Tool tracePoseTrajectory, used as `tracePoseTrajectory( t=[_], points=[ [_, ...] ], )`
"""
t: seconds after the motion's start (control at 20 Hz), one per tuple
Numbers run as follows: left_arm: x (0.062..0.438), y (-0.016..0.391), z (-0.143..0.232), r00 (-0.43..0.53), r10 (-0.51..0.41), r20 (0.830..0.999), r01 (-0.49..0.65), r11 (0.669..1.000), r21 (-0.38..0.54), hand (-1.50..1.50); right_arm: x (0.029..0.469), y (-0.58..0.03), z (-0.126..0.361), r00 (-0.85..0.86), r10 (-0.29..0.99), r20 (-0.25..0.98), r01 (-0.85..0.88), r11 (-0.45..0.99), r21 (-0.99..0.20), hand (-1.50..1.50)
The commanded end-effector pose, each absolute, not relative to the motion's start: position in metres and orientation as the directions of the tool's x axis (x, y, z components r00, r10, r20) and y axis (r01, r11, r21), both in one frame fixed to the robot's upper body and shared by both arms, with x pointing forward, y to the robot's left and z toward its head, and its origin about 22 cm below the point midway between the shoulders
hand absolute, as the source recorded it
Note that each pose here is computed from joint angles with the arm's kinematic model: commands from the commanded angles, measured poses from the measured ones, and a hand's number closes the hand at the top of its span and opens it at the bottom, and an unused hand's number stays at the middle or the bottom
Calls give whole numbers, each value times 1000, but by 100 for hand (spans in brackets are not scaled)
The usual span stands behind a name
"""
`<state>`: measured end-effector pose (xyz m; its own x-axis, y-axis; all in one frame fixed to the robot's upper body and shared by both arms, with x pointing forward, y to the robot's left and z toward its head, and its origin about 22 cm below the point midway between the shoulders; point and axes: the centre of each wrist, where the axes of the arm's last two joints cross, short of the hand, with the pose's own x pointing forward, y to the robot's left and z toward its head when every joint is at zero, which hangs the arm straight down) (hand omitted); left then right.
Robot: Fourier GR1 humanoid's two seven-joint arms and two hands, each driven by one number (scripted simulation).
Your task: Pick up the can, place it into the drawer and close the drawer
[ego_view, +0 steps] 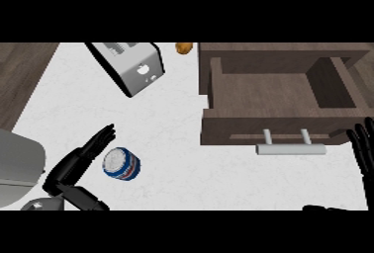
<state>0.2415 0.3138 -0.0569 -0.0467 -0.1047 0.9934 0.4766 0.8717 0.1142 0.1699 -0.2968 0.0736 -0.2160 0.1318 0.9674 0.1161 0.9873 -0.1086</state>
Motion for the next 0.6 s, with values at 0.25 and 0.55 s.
tracePoseTrajectory(
  t=[0.25, 0.55],
  points=[
    [239, 326, -76, 7, -97, 995, 465, 881, 83, -150, 164, -298, 91, -226, 123, 966, 115, 988, -99, -150],
    [251, 336, -101, 18, -103, 995, 454, 887, 83, -150, 173, -283, 76, -226, 139, 964, 109, 987, -116, -150]
  ],
)
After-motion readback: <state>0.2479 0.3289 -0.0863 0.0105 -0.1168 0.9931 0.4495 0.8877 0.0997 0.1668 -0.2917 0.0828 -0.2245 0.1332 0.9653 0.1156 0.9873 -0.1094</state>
